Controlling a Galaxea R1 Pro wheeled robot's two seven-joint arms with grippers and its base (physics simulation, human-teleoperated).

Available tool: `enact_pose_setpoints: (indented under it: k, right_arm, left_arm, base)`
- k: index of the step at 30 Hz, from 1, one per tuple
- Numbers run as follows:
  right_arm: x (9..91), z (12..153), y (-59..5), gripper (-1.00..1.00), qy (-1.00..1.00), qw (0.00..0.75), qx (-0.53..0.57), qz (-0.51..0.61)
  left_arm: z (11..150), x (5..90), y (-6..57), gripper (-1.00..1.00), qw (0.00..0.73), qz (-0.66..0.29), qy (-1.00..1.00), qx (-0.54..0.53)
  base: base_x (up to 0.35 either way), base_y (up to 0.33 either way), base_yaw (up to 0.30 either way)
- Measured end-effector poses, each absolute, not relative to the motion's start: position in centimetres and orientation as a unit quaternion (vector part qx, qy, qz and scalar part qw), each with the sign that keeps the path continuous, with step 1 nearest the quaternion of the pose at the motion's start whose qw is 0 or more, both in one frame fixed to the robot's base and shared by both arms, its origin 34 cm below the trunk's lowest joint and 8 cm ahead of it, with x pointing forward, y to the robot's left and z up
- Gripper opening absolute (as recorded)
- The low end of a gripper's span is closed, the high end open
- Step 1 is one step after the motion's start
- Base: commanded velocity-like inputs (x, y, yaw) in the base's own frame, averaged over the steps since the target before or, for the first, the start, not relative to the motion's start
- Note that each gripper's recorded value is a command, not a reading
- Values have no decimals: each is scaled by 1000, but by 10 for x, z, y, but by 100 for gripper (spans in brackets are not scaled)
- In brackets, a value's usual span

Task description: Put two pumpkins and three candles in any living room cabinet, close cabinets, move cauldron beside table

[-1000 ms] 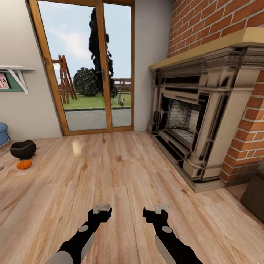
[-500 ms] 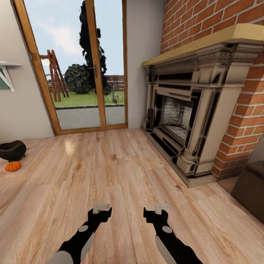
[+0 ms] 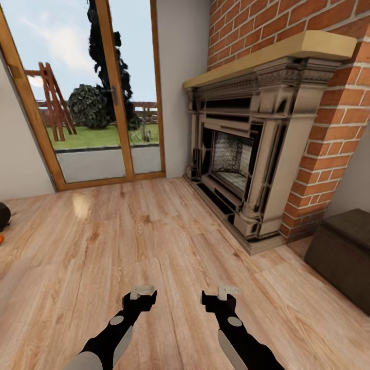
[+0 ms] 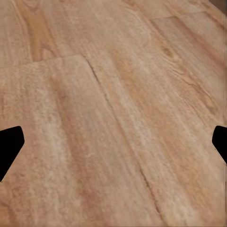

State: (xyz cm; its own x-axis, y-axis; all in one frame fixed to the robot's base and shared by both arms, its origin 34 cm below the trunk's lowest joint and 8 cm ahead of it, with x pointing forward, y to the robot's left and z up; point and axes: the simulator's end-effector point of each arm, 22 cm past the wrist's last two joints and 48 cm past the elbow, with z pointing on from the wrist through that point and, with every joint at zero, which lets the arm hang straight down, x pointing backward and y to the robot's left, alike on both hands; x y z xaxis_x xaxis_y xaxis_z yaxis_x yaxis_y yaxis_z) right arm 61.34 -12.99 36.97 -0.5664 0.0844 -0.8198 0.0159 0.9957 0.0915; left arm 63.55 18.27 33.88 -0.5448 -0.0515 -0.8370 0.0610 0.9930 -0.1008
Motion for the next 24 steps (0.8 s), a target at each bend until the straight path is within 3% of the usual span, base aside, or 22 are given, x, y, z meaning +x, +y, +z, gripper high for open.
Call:
enact_pose_setpoints:
  k: [24]
  right_arm:
    - [610,357,-127,100,889,454,25,46]
  left_arm:
    - [327,632,183,100,468,-59,882,2]
  base:
    - [0,0,-231]
